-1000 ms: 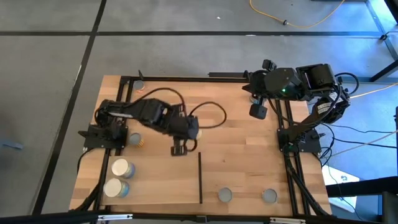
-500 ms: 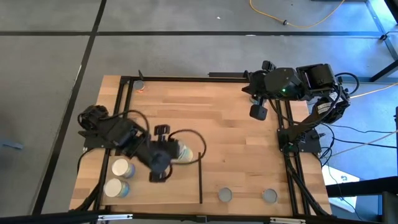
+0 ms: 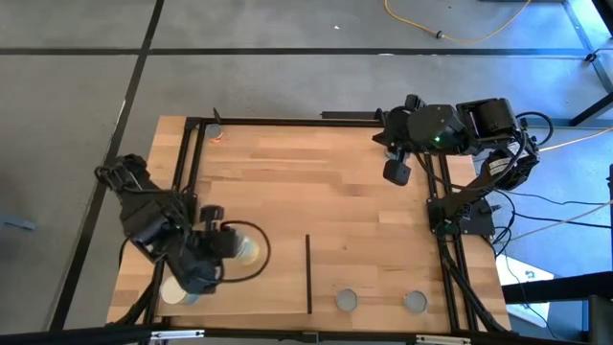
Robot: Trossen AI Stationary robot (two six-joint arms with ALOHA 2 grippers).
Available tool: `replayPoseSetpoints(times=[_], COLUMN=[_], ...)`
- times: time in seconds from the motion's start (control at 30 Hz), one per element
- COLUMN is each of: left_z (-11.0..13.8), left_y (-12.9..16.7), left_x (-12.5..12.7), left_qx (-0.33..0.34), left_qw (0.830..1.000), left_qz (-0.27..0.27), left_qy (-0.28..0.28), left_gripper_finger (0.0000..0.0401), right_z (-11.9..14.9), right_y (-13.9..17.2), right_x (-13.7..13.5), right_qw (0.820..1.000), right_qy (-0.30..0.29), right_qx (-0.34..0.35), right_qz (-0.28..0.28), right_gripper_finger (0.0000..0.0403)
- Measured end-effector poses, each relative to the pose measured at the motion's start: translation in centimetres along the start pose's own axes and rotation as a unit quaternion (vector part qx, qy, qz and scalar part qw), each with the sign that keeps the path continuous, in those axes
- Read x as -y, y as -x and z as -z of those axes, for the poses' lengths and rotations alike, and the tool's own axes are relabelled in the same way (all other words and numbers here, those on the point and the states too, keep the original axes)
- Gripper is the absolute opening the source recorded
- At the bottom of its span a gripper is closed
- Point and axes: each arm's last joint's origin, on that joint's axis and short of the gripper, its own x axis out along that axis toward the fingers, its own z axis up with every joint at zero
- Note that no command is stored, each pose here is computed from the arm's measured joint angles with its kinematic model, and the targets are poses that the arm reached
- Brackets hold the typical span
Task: Pick and place cans onto a shelf
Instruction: Put the canned carrots on the shelf
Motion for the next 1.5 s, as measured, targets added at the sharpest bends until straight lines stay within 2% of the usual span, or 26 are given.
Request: replayPoseSetpoints(times=[0.4,0.87,1.23,1.5], left_z=[1.5,3.1,3.2,3.2], left_y=[0.2,-2.9,-3.1,-3.2], left_x=[1.0,1.6,1.5,1.5], left_qx=[-0.038,-0.117,-0.14,-0.137], left_qw=[0.999,0.992,0.989,0.989], left_qz=[0.037,0.021,0.035,0.031], left_qy=[-0.009,-0.042,-0.035,-0.035], left_gripper_finger=[0.0,0.0,0.0001,0.0025], right_z=[0.0,0.0,0.0,0.0], right_y=[0.0,0.0,0.0,0.0], right_x=[0.0,0.0,0.0,0.0], right_qw=[1.0,1.0,1.0,1.0], right_qy=[-0.003,-0.015,-0.012,-0.012], right_qx=[0.0,0.0,0.0,0.0], right_qz=[0.001,0.001,0.001,0.001], right_gripper_finger=[0.0003,0.0003,0.0003,0.0003])
